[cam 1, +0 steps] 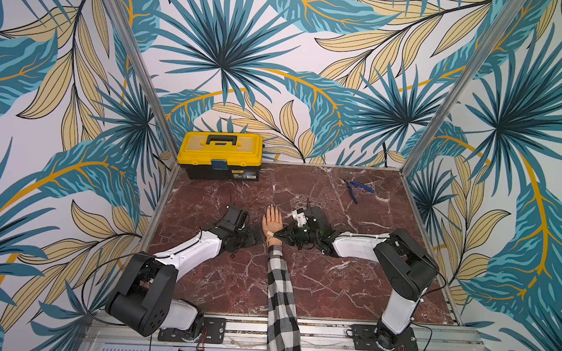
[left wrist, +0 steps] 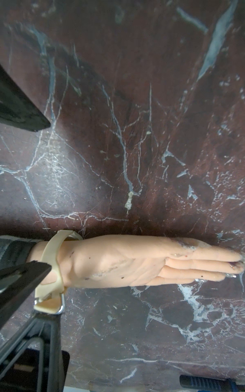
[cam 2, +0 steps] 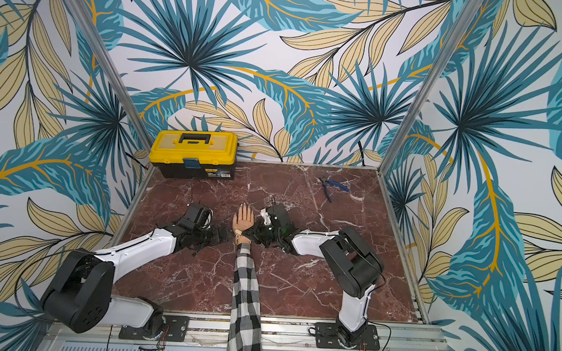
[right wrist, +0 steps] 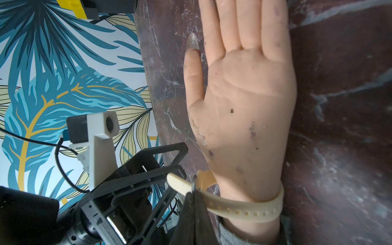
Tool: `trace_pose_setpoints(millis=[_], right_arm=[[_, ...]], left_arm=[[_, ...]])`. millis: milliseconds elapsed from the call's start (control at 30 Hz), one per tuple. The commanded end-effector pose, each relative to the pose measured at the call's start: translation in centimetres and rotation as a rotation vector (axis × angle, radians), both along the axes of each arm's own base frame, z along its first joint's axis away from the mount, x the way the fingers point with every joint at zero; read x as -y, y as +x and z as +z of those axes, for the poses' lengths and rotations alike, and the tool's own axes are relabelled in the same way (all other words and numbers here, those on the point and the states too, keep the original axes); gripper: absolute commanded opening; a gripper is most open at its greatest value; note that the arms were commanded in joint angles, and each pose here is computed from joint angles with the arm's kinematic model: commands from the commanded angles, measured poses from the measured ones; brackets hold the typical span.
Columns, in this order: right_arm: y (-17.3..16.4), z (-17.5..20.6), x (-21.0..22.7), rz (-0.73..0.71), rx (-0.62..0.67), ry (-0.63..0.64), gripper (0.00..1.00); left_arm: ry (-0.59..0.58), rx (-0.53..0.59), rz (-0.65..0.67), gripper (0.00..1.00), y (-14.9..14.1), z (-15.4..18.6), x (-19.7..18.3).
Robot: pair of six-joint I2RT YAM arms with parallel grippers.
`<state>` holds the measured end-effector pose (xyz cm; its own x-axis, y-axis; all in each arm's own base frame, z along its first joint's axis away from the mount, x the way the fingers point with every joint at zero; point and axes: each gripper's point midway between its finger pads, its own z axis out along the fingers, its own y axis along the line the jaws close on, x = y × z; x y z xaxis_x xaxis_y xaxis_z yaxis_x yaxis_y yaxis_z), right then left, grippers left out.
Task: Take off the watch
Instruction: Untie the watch from the hand.
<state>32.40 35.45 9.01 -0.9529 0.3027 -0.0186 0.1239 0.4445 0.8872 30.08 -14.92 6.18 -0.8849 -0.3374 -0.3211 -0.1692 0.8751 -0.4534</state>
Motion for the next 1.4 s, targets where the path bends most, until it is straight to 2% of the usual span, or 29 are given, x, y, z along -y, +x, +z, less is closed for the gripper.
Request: trace_pose_setpoints(millis=[0, 400, 433, 500, 600, 767, 900, 1000, 1100, 1167, 1367], right_arm=[[-0.2, 0.8, -0.5, 0.027, 0.02, 0.003, 0.0], [0.0, 1.2, -0.8, 0.045, 0.031, 0.005, 0.0], [0.0, 1.4, -0.8, 0.051, 0.036, 0.004, 0.02], [-0.2, 2.0, -0.9, 0.076, 0.063, 0.001, 0.16], [-0.8, 3.0, -0.4, 0.109, 0.115, -0.036, 0.27], [-2.0, 3.2, 1.7, 0.144, 0.17, -0.16, 0.28], [-2.7, 1.9, 4.3, 0.17, 0.226, -0.345, 0.3], [-2.7, 0.6, 6.3, 0.201, 0.284, -0.512, 0.36], [-2.9, -0.2, 7.4, 0.241, 0.325, -0.633, 0.47], [-2.8, -0.3, 7.4, 0.26, 0.367, -0.682, 0.52], [-2.4, -0.2, 6.4, 0.288, 0.466, -0.77, 0.54]], left_arm=[[0.006, 0.023, 0.009, 0.99, 0.1, 0.3, -0.5], [0.007, 0.018, 0.012, 1.0, 0.0, 0.1, -0.7], [0.008, 0.016, 0.012, 1.0, -0.1, 0.0, -0.7], [0.008, 0.017, 0.012, 1.0, 0.0, 0.1, -0.7], [0.007, 0.016, 0.011, 1.0, -0.1, 0.0, -0.7], [0.004, 0.018, 0.012, 1.0, 0.1, 0.2, -0.6], [0.002, 0.017, 0.016, 1.0, 0.2, 0.2, -0.6], [-0.005, 0.014, 0.022, 1.0, 0.4, 0.3, -0.5], [-0.01, 0.009, 0.028, 1.0, 0.5, 0.3, -0.4], [-0.018, 0.007, 0.03, 1.0, 0.7, 0.3, -0.2], [-0.035, 0.005, 0.04, 1.0, 1.3, 0.4, 0.1]])
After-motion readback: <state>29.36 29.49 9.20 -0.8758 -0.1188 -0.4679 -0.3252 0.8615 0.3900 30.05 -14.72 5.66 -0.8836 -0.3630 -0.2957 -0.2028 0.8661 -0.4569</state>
